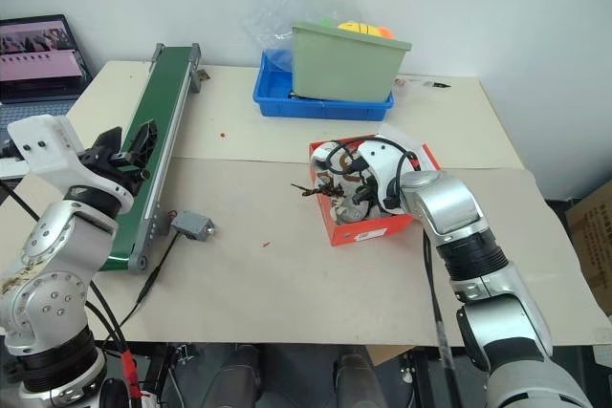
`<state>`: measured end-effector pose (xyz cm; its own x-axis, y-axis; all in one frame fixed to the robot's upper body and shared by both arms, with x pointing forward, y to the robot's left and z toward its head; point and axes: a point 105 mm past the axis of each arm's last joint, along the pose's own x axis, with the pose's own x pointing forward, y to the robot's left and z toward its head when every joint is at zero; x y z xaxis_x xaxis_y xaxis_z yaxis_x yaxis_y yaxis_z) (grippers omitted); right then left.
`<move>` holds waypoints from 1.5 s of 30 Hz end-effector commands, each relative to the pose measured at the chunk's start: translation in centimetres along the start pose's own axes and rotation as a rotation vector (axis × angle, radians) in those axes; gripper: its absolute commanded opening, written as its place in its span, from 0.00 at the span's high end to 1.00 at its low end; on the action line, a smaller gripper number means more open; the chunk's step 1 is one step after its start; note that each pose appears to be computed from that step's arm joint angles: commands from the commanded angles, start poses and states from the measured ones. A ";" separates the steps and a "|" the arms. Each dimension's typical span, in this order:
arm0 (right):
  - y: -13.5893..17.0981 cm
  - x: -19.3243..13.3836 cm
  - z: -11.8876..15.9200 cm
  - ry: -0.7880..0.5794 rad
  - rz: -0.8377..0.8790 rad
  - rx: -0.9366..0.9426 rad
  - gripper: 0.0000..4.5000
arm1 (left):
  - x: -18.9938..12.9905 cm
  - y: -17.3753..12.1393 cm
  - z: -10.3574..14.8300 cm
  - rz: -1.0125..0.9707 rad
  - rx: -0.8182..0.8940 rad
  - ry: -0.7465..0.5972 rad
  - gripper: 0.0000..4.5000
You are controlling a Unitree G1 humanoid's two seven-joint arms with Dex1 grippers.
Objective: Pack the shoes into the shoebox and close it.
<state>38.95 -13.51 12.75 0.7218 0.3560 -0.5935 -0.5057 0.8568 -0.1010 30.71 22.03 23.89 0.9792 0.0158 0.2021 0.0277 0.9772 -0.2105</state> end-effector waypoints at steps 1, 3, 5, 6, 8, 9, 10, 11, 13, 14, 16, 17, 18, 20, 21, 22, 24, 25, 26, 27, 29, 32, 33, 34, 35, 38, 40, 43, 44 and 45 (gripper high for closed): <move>-0.2 0.2 -1.6 0.075 0.047 0.300 0.93 | -0.5 -0.8 1.3 -0.024 0.012 -0.053 0.31; 0.9 0.4 -0.1 0.034 0.195 0.688 0.93 | -0.5 -0.8 1.3 -0.022 0.011 -0.054 0.31; 1.5 0.6 1.2 -0.008 0.324 0.993 0.93 | -0.5 -0.8 1.3 -0.022 0.011 -0.054 0.31; 1.5 0.7 1.1 -0.007 0.327 1.047 0.93 | -0.6 -0.8 1.3 -0.022 0.011 -0.054 0.31; 1.3 0.7 1.0 -0.005 0.311 1.106 0.93 | -0.6 -0.8 1.3 -0.022 0.013 -0.054 0.31; 1.4 0.6 1.2 -0.014 0.317 1.118 0.93 | -0.6 -0.7 1.3 -0.020 0.014 -0.054 0.31; 1.5 0.5 1.4 -0.022 0.324 1.128 0.93 | -0.6 -0.7 1.3 -0.020 0.014 -0.054 0.31; 1.7 0.4 1.5 -0.018 0.326 1.121 0.93 | -0.6 -0.7 1.3 -0.019 0.015 -0.053 0.31; 1.9 0.3 1.6 -0.008 0.322 1.115 0.93 | -0.6 -0.7 1.3 -0.020 0.017 -0.052 0.31; 2.0 0.2 1.7 -0.009 0.321 1.116 0.93 | -0.6 -0.7 1.3 -0.021 0.017 -0.052 0.31; 2.1 0.0 2.2 -0.023 0.327 1.099 0.93 | -0.6 -0.8 1.3 -0.024 0.017 -0.051 0.31; 2.2 -0.2 2.6 -0.037 0.338 1.082 0.93 | -0.6 -0.8 1.2 -0.025 0.017 -0.051 0.31; 2.3 -0.5 3.2 -0.068 0.358 1.060 0.93 | -0.5 -0.8 1.2 -0.026 0.017 -0.050 0.31; 2.6 -1.2 4.3 -0.126 0.381 0.966 0.93 | -0.4 -0.8 1.2 -0.027 0.018 -0.048 0.31; 2.8 -1.5 4.7 -0.147 0.407 0.943 0.93 | -0.3 -0.8 1.2 -0.029 0.017 -0.048 0.31; 3.0 -1.7 5.2 -0.166 0.438 0.949 0.93 | -0.3 -0.8 1.1 -0.030 0.017 -0.048 0.31; 3.1 -2.1 5.8 -0.205 0.467 0.926 0.93 | -0.1 -0.9 1.1 -0.030 0.017 -0.047 0.31; 3.2 -2.3 6.1 -0.219 0.488 0.928 0.93 | -0.1 -0.9 1.1 -0.031 0.016 -0.047 0.31; 3.4 -2.5 6.2 -0.222 0.509 0.932 0.93 | 0.0 -0.9 1.1 -0.032 0.017 -0.047 0.31; 3.4 -2.5 6.2 -0.218 0.511 0.924 0.93 | 0.0 -0.9 1.1 -0.032 0.018 -0.047 0.31; 3.5 -2.6 6.0 -0.212 0.503 0.908 0.93 | 0.0 -0.9 1.1 -0.034 0.018 -0.047 0.31; 3.2 -2.5 5.4 -0.177 0.450 0.870 0.93 | 0.0 -0.8 1.1 -0.032 0.019 -0.049 0.31; 3.1 -2.4 4.9 -0.155 0.418 0.838 0.93 | -0.1 -0.8 1.1 -0.032 0.018 -0.049 0.31; 2.7 -2.2 4.4 -0.143 0.355 0.795 0.93 | -0.1 -0.9 1.0 -0.033 0.017 -0.050 0.31; 2.4 -2.0 4.1 -0.138 0.316 0.766 0.93 | -0.1 -1.0 1.0 -0.034 0.016 -0.050 0.31; 1.6 -1.5 2.9 -0.118 0.244 0.764 0.93 | -0.2 -1.1 1.0 -0.038 0.015 -0.051 0.31; 0.7 -0.9 1.6 -0.088 0.145 0.718 0.93 | -0.2 -1.2 1.0 -0.038 0.014 -0.052 0.31; -0.3 -0.5 1.2 -0.080 0.035 0.633 0.93 | -0.3 -1.2 1.0 -0.036 0.012 -0.056 0.31; -0.5 -0.4 1.3 -0.079 0.006 0.591 0.93 | -0.3 -1.2 1.0 -0.036 0.012 -0.056 0.31; -0.6 -0.3 1.3 -0.078 -0.011 0.564 0.93 | -0.3 -1.2 1.0 -0.036 0.012 -0.056 0.31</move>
<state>38.97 -12.07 13.16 0.7072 0.4405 -0.5530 -0.2022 0.8755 0.4389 30.86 21.30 23.68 0.9801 -0.0055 0.1982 0.0473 0.9773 -0.2067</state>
